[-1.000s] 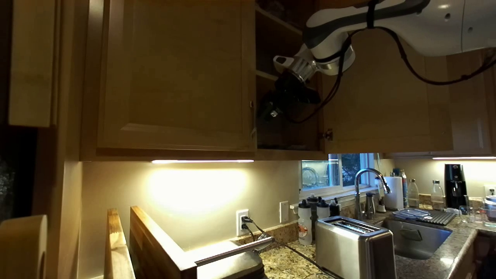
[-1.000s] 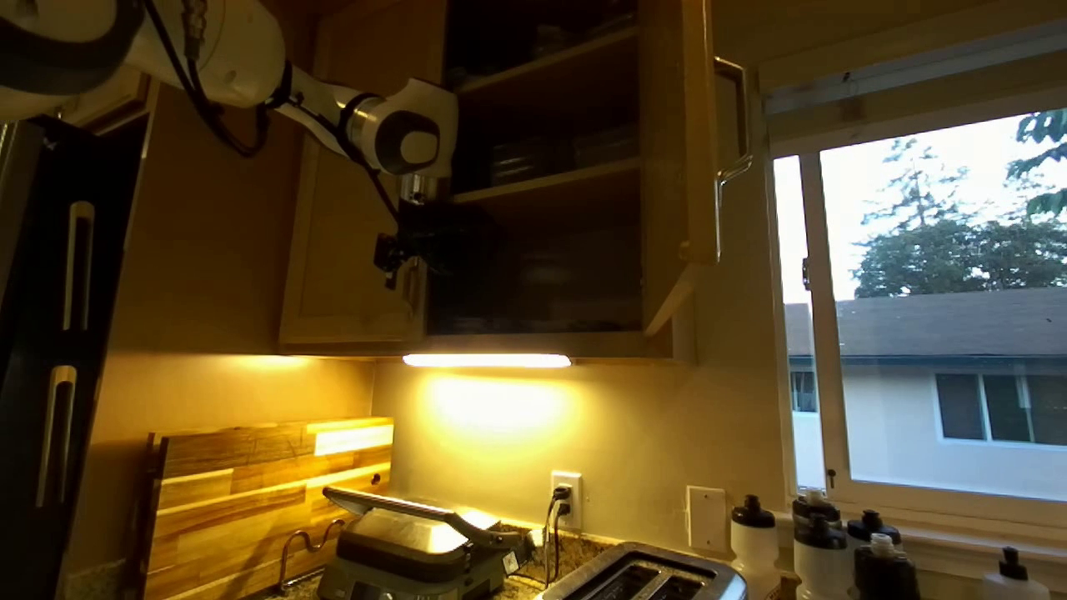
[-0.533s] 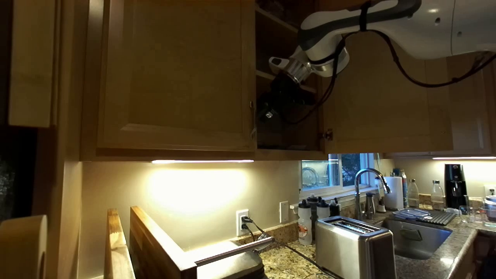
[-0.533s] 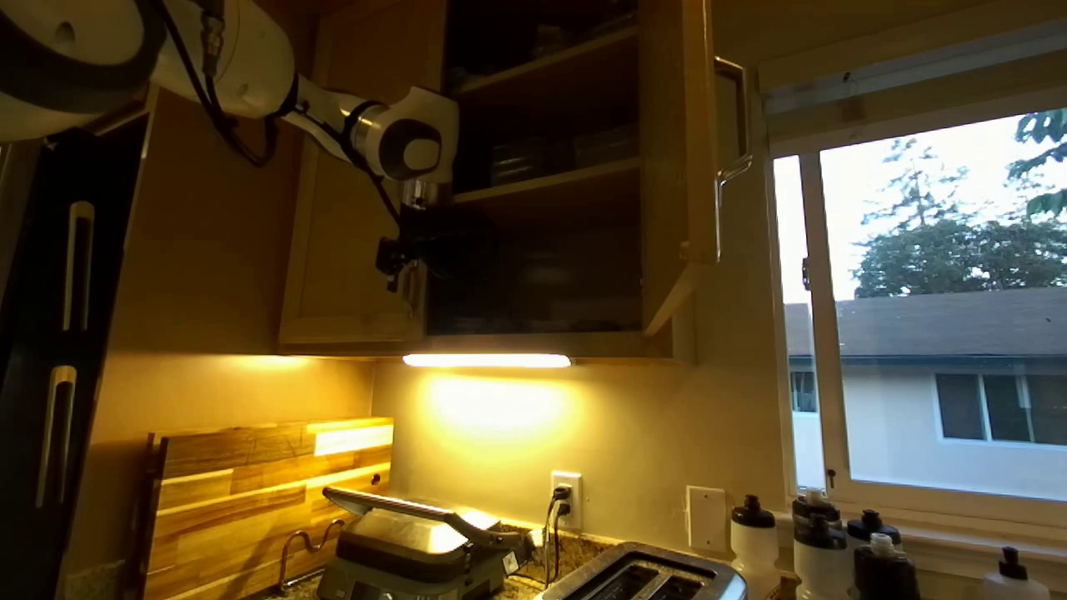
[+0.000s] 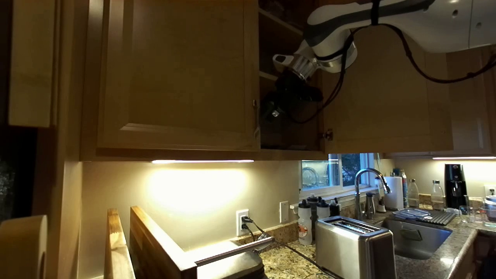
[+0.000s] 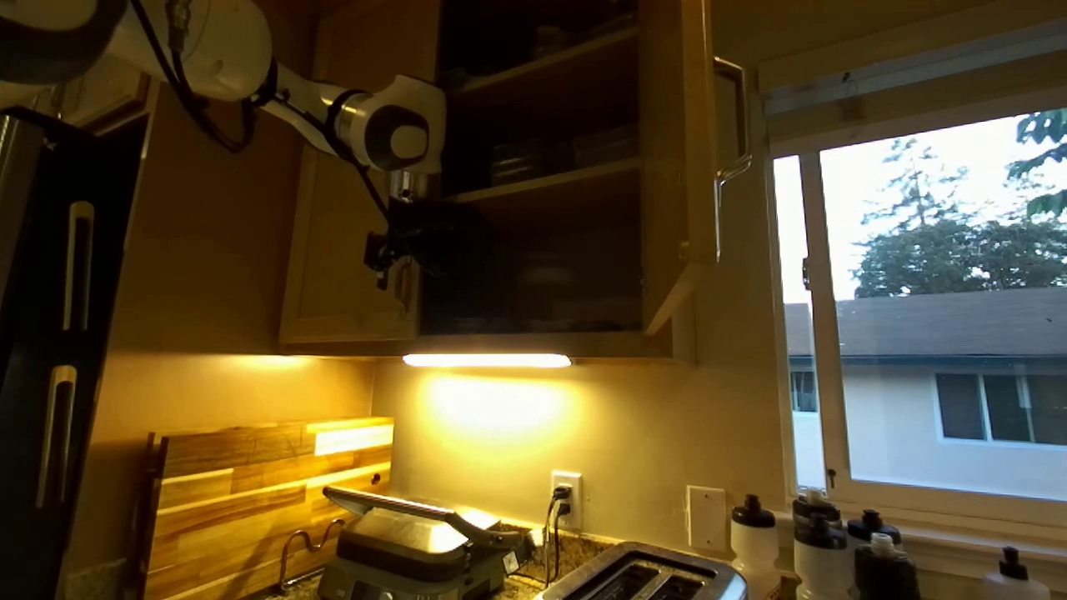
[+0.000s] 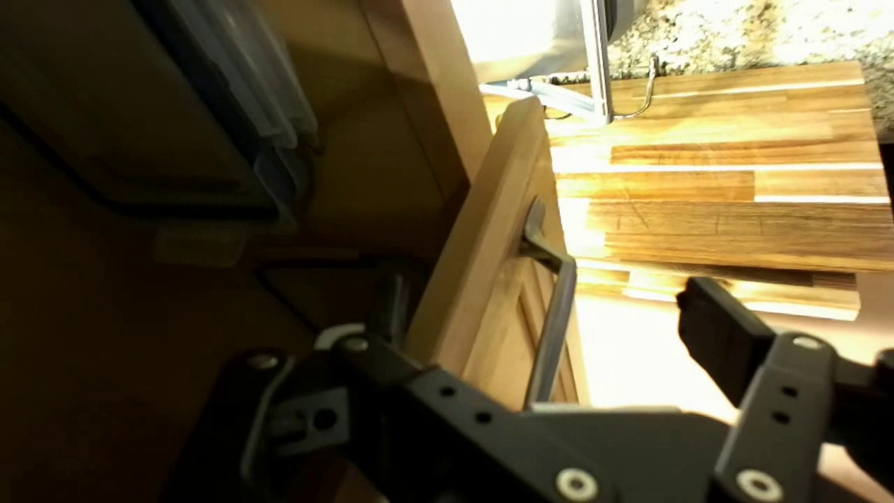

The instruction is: Open the cabinet doors

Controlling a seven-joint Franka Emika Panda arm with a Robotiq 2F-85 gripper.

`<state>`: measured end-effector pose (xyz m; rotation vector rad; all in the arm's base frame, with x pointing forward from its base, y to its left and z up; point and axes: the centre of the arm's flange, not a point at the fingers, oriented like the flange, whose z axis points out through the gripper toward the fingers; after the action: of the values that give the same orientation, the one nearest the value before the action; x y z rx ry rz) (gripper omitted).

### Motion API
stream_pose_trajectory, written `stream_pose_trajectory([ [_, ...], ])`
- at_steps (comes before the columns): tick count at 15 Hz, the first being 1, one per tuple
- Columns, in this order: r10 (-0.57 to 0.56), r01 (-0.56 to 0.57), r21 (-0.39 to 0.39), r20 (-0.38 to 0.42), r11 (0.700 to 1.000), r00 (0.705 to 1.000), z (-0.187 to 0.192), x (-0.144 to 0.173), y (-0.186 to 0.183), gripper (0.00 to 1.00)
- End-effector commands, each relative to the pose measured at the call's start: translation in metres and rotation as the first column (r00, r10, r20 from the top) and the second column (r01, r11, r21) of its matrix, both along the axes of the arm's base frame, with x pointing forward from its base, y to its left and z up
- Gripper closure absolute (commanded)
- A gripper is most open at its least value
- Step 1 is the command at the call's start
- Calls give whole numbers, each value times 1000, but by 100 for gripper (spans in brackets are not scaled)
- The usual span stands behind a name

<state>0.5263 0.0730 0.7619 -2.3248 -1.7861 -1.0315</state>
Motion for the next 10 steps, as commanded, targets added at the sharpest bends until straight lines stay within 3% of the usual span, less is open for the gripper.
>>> stream_pose_trajectory([
  [1, -50, 49, -27, -56, 998, 997, -8, -67, -3, 0],
  [6, -34, 32, -25, -84, 999, 996, -5, -109, -5, 0],
  [10, -79, 77, -37, -74, 996, 994, -4, -94, -14, 0],
])
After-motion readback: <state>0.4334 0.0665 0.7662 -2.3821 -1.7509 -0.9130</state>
